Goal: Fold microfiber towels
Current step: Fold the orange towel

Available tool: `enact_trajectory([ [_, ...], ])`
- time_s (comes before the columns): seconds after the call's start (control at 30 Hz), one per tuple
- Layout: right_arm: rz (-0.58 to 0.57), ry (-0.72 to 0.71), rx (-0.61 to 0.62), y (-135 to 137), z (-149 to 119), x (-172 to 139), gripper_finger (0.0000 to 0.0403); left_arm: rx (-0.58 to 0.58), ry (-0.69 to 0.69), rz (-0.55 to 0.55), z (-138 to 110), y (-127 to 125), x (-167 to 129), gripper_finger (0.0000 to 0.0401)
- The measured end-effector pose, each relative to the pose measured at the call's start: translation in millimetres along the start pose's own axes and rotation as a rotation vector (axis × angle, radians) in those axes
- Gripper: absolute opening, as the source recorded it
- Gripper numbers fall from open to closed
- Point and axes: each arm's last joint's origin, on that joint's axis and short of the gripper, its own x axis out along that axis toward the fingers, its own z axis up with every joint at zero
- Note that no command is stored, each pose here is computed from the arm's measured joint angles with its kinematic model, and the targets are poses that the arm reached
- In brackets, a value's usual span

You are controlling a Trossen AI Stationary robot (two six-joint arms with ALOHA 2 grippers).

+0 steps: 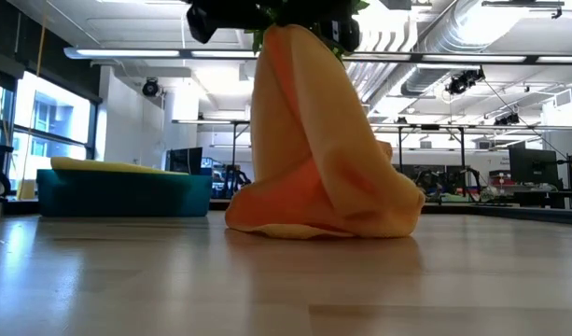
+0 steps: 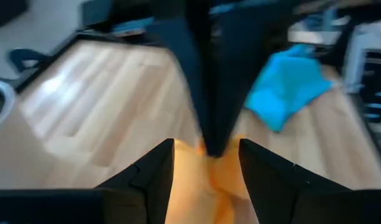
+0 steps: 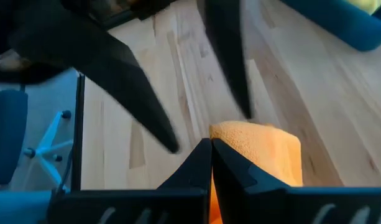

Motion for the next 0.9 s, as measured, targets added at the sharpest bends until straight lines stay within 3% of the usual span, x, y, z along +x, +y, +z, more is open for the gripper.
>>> enact_trajectory([
  [0.13,-0.033,-0.02,0.008,-0.9,0.7,0.0,0.0,0.006,-0.005,0.071,-3.3,0.1,5.6,0.0169],
  [0.33,-0.074,-0.047,0.009,-1.9,1.8,0.0,0.0,0.016,0.008,0.09,-6.5,-0.2,8.7,0.0169],
  [0.57,-0.061,-0.081,0.006,-0.6,5.1,-0.2,0.0,0.047,0.045,0.195,-14.6,2.4,12.6,0.0169],
  [0.9,-0.065,-0.067,0.003,-1.5,4.0,-0.1,0.0,-0.014,0.106,0.307,-24.9,8.2,11.2,0.0169],
])
